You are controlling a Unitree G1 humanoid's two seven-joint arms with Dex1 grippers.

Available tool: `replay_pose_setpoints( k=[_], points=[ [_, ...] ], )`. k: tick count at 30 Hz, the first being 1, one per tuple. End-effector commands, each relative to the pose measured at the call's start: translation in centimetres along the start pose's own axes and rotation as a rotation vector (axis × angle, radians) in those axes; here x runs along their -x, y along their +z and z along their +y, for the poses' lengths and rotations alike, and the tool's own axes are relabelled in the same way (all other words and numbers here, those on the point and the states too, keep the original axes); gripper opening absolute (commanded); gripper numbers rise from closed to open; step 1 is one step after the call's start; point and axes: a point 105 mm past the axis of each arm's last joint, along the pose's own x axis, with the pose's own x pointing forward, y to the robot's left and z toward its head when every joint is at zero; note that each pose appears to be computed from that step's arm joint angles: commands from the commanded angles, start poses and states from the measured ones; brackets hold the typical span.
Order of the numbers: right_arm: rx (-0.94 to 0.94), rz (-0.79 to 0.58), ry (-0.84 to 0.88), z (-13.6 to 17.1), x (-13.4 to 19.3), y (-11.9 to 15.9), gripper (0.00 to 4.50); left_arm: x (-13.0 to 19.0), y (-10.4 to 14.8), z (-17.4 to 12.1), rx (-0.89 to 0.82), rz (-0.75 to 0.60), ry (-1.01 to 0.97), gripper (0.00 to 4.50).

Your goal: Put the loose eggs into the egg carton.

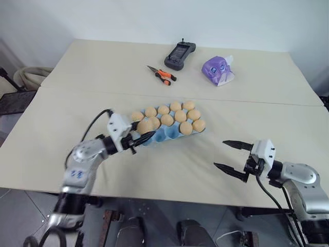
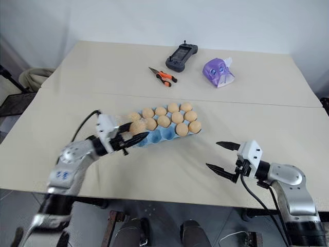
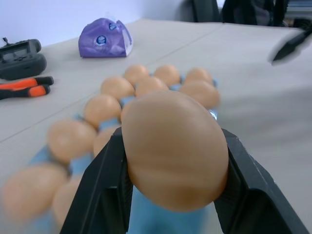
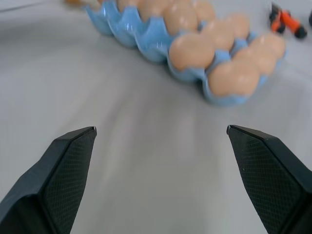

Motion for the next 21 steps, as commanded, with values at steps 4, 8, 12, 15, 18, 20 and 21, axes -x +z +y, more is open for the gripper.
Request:
replay_pose_setpoints(
  k=[4, 8, 12, 15, 18, 20, 21],
  points=[
    [0.022, -0.039, -0.109, 1.1, 1.0, 1.4, 4.5, -4.6, 0.8, -0.8, -0.034, -0.055, -0.138, 1.77],
    [0.012, -0.042, -0.136, 1.8, 1.2, 1.6, 4.5, -5.4, 0.3, -0.9, -0.053, -0.029, -0.183, 1.77],
    [0.005, -0.045, -0.15, 2.3, 1.3, 1.7, 4.5, -5.4, 0.2, -0.3, -0.063, -0.023, -0.172, 2.71],
    [0.005, -0.047, -0.15, 2.4, 1.3, 1.8, 4.5, -4.9, 0.5, 0.1, -0.081, -0.03, -0.159, 3.73],
    [0.009, -0.053, -0.142, 2.0, 1.1, 1.9, 4.5, -4.1, 1.0, 0.0, -0.105, -0.053, -0.164, 4.46],
    [0.016, -0.073, -0.103, 1.8, 0.2, 2.3, 4.5, -2.6, 1.8, -0.3, -0.111, -0.078, -0.174, 4.46],
    [0.02, -0.085, -0.082, 1.7, -0.3, 2.5, 4.5, -1.6, 2.1, -0.4, -0.122, -0.087, -0.176, 4.46]
  ],
)
